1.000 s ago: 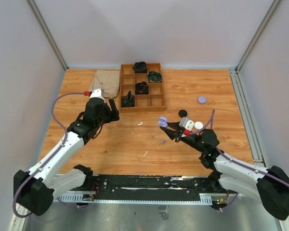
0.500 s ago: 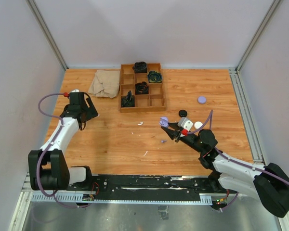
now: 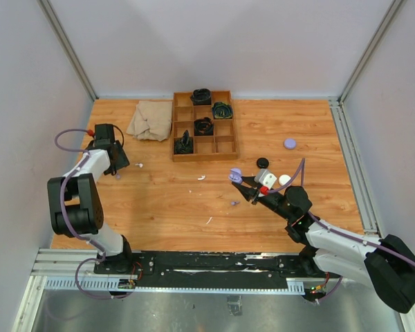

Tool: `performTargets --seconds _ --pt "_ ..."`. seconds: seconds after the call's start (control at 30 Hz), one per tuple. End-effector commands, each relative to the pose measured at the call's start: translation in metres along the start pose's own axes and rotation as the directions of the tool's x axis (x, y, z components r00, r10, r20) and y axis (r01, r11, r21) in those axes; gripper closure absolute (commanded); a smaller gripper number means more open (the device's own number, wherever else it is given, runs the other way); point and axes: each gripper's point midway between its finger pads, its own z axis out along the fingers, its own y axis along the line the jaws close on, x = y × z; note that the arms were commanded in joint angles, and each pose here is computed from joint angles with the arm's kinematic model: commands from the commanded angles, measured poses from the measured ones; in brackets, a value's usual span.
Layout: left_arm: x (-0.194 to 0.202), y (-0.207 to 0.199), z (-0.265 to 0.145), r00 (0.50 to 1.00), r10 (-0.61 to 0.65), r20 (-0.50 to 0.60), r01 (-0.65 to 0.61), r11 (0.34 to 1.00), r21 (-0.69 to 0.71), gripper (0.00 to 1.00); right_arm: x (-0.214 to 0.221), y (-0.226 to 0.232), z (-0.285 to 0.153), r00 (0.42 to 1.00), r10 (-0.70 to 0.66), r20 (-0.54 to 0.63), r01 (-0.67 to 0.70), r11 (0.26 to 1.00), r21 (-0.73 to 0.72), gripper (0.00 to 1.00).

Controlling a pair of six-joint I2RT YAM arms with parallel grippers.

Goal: Insert the wireless bluetooth earbuds into the charging case
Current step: Move the earbud to the center of the board.

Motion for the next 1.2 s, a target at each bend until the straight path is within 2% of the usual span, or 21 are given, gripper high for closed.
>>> performTargets --seconds 0.0,0.13,0.47,0.63,0.87,1.17 --pt "-0.007 0.009 0.011 1.000 0.016 -0.016 -0.016 0.999 -0.028 0.48 -0.009 0.001 0.001 0.999 -0.030 0.028 0.030 1.000 0.000 0.89" --pt "-0.003 0.012 0.021 0.998 0.028 -0.052 -0.030 0.999 -0.040 0.55 -0.009 0.001 0.001 0.999 -0.029 0.027 0.030 1.000 -0.002 0.89" --pt "0.012 0.018 0.038 0.991 0.037 -0.128 -0.044 0.998 -0.053 0.65 -0.009 0.001 0.001 0.999 -0.030 0.023 0.030 1.000 -0.005 0.89" --pt "0.020 0.016 0.042 0.985 0.049 -0.166 -0.056 0.998 -0.039 0.75 -0.009 0.001 0.001 0.999 -0.033 0.020 0.033 0.999 -0.003 0.89" --pt "0.030 0.006 0.036 0.980 0.052 -0.194 -0.048 0.998 0.028 0.85 -0.006 -0.004 -0.001 0.999 -0.046 0.004 0.046 0.999 0.023 0.90" --pt "0.038 -0.025 0.001 0.980 0.107 -0.169 -0.085 0.987 0.136 0.86 -0.008 -0.006 -0.002 0.999 -0.049 0.007 0.049 0.998 0.032 0.90"
